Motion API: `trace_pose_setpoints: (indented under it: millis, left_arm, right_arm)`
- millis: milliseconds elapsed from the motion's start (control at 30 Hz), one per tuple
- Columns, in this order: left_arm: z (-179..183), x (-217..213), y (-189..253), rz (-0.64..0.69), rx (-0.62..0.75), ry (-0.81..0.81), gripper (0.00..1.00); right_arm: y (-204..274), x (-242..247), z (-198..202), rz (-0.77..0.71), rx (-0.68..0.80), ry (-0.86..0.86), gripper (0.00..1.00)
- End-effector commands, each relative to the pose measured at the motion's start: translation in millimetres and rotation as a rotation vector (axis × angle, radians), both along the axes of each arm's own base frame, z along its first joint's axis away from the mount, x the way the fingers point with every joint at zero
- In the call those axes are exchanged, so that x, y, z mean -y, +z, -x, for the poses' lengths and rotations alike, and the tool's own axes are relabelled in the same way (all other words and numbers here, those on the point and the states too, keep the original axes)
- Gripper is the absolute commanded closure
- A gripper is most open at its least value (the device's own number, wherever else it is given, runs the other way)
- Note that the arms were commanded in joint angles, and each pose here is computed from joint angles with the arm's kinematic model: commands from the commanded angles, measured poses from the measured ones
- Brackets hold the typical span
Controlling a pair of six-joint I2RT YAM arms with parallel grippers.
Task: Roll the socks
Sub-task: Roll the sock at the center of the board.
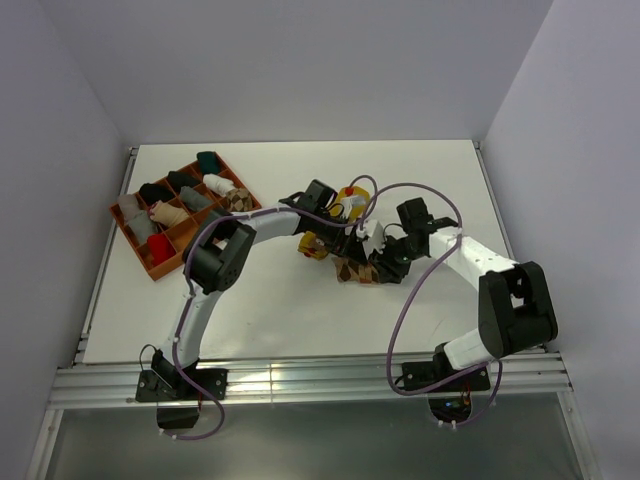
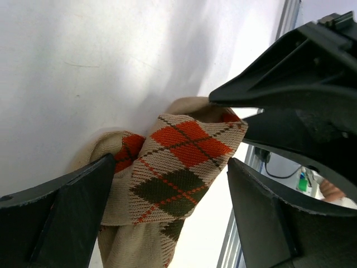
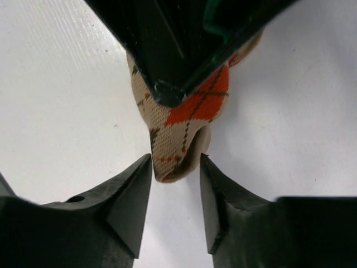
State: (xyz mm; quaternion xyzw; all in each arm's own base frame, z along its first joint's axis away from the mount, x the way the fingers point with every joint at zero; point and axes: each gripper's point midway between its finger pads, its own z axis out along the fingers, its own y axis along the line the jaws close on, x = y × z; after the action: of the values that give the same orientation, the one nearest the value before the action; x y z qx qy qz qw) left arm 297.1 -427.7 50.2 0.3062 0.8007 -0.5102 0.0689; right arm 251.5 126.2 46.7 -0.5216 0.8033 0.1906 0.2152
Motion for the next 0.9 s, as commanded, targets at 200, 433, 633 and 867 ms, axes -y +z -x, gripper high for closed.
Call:
trace_pose_setpoints:
  millis: [200, 433, 633, 867]
  left_arm:
    - [-30, -15, 4, -0.112, 0.149, 0.097, 0.07]
    - [-39, -21, 48, -0.104, 0.246, 0.133, 0.05]
    - [-38, -26, 99, -0.063, 0.324, 0.162, 0.00]
    - [-45, -58, 149, -0.138, 0.429, 0.354, 0.01]
  right_arm:
    - [39, 1, -16, -0.096, -0.005, -0.057, 0.43]
    - [68, 7, -32, -0.134, 0.046, -0.144, 0.40]
    - [90, 14, -39, -0.177, 0.066, -0.209, 0.36]
    - [111, 38, -47, -0.199, 0.085, -0.341, 0.30]
